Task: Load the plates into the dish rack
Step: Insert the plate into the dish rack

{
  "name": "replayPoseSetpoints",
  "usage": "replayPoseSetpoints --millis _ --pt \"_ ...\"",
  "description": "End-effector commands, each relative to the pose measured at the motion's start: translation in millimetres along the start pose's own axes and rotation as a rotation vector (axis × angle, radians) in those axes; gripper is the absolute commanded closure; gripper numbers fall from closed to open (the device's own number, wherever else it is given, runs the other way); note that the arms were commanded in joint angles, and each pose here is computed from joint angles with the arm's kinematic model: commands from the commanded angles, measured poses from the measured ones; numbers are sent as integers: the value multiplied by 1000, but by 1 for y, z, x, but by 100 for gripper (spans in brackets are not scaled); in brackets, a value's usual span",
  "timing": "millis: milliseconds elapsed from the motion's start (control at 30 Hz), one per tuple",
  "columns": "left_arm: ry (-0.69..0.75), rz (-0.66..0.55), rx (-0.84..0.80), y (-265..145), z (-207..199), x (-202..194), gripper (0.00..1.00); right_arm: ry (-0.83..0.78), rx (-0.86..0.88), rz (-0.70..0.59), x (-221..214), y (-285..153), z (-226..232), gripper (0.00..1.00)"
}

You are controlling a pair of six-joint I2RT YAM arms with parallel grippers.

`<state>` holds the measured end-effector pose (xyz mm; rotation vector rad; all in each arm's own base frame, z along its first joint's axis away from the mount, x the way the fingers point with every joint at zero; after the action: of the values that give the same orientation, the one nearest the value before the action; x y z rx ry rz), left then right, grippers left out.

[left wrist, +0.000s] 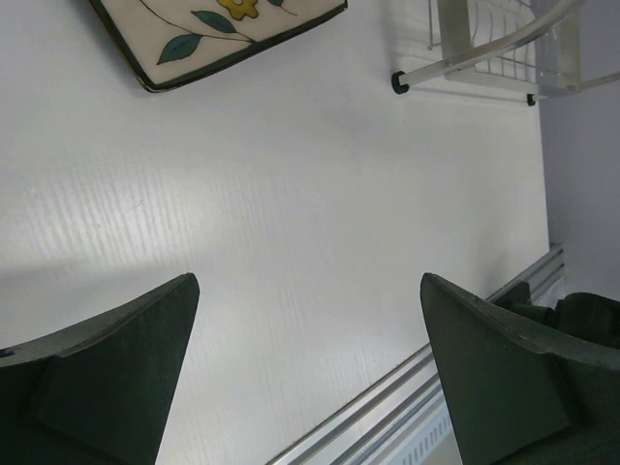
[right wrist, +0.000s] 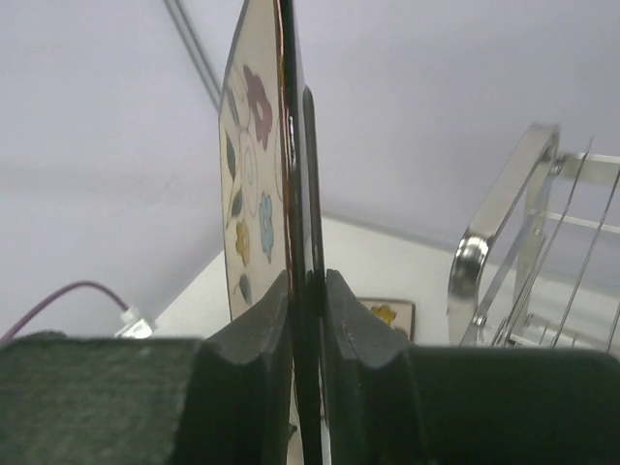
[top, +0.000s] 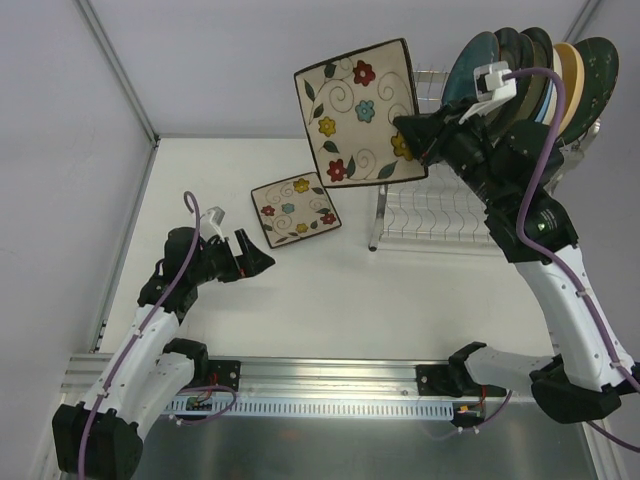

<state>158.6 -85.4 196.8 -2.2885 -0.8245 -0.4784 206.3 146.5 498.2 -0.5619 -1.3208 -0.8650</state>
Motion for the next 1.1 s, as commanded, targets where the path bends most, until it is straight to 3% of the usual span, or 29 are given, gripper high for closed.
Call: replayPoseSetpoints --millis 0,200,367,533,1067 --pt "104 -11 52 -4 0 9 1 -27 35 -592 122 -29 18 100" --pt "142 -6 94 -2 6 10 1 -18 24 -627 139 -15 14 99" --pt "137 -19 46 -3 -10 24 1 30 50 -533 115 4 12 99" --pt "176 -45 17 -8 -22 35 1 31 13 -532 112 9 5 99" --pt "198 -40 119 -3 8 15 1 -4 -139 -777 166 12 -18 99"
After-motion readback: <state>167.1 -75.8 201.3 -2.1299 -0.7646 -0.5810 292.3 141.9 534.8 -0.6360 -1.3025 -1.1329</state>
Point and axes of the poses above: each gripper's point midway between its finger pads, its own y axis out along the fingers, its own z axis along the line the jaws close on, x = y × z, the point moved 10 cm from there along -y, back along the fingers, and after that the axes turned 5 degrees about -y, right-handed, at the moved point
